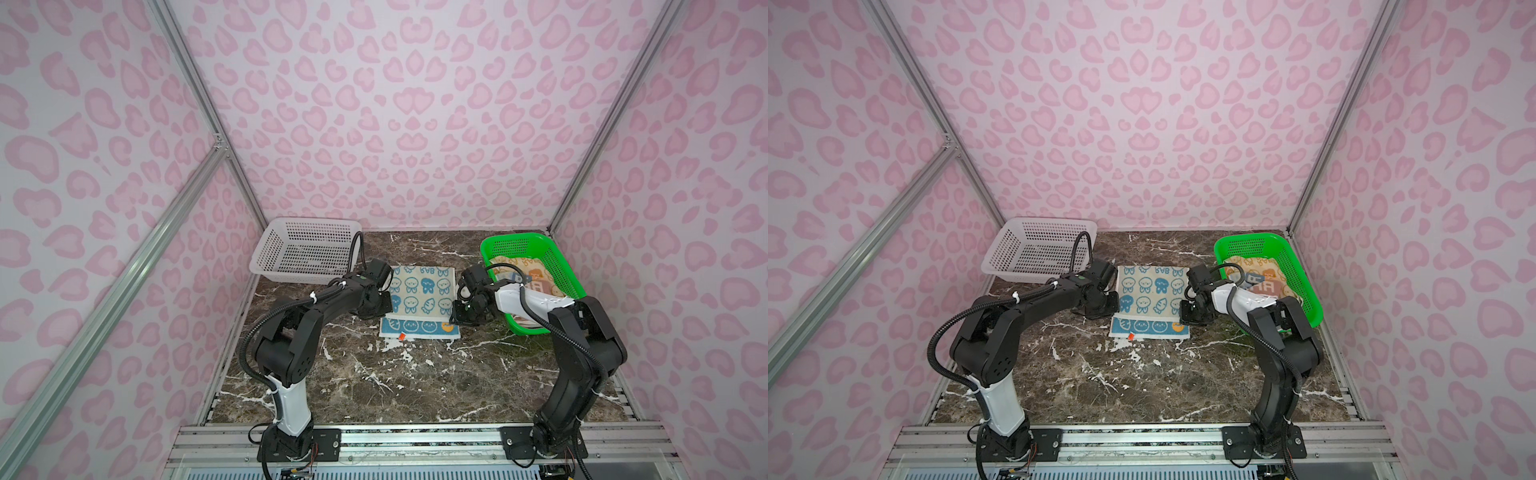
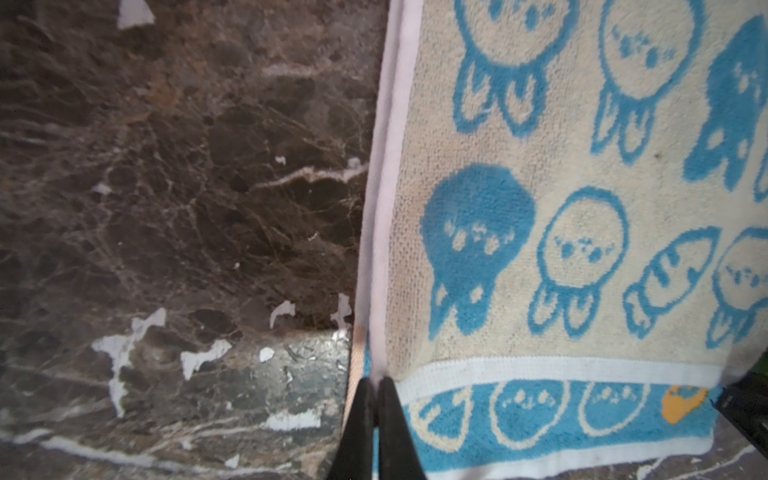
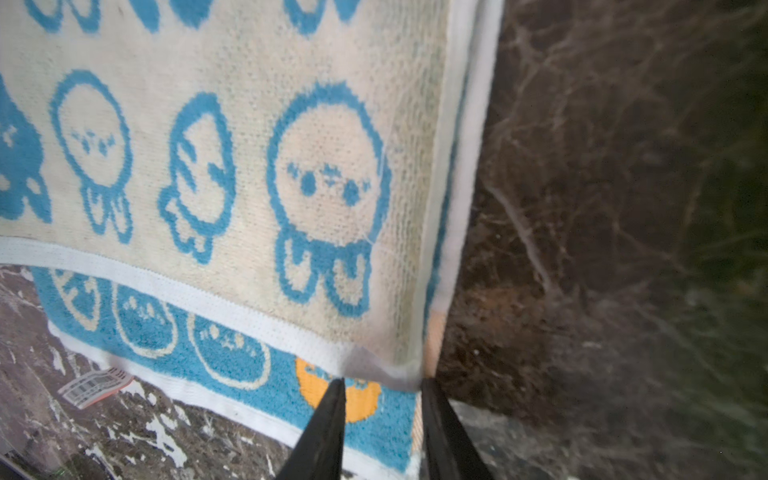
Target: Fold and stack the towels
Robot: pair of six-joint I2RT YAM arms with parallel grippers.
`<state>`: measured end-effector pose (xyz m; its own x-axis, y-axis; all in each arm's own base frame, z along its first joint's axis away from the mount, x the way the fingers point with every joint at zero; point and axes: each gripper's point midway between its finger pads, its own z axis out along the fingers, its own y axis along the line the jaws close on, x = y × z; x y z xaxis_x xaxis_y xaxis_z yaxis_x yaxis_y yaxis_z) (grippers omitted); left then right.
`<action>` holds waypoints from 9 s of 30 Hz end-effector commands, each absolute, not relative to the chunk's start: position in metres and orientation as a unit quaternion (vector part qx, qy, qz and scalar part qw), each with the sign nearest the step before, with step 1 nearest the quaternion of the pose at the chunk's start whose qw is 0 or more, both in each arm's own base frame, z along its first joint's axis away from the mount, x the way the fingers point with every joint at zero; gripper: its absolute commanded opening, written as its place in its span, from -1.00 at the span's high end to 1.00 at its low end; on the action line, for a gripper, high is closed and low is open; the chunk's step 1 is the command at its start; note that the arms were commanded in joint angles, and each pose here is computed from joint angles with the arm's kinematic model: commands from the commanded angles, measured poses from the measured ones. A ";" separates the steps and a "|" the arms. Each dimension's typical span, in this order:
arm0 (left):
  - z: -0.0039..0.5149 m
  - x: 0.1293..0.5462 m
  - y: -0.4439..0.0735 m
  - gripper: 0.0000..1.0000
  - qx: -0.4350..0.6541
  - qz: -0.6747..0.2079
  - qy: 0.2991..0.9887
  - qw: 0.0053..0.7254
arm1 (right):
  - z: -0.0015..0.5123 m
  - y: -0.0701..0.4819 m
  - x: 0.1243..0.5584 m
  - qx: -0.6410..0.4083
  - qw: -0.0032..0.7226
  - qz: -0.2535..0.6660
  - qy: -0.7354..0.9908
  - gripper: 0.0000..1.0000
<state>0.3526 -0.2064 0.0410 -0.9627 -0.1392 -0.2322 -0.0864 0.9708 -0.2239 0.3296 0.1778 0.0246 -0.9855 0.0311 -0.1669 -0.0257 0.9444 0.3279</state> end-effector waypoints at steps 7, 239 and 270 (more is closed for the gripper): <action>0.039 0.354 -0.209 0.95 -0.053 -0.111 0.984 0.127 | 0.022 0.173 0.339 -0.004 0.094 0.143 0.985 0.54; 0.000 0.524 -0.190 0.21 -0.005 -0.116 0.985 0.131 | 0.002 0.180 0.526 -0.060 0.125 0.151 0.979 1.00; 0.019 0.507 -0.180 0.35 -0.014 -0.126 0.984 0.128 | 0.005 0.174 0.530 -0.048 0.122 0.155 0.979 1.00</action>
<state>0.5296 -0.1822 0.0242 -0.9387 -0.0595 -0.3396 0.0249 0.9708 -0.2387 0.5447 0.1833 0.0221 -0.9426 -0.0577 -0.3290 -0.1693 0.9316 0.3216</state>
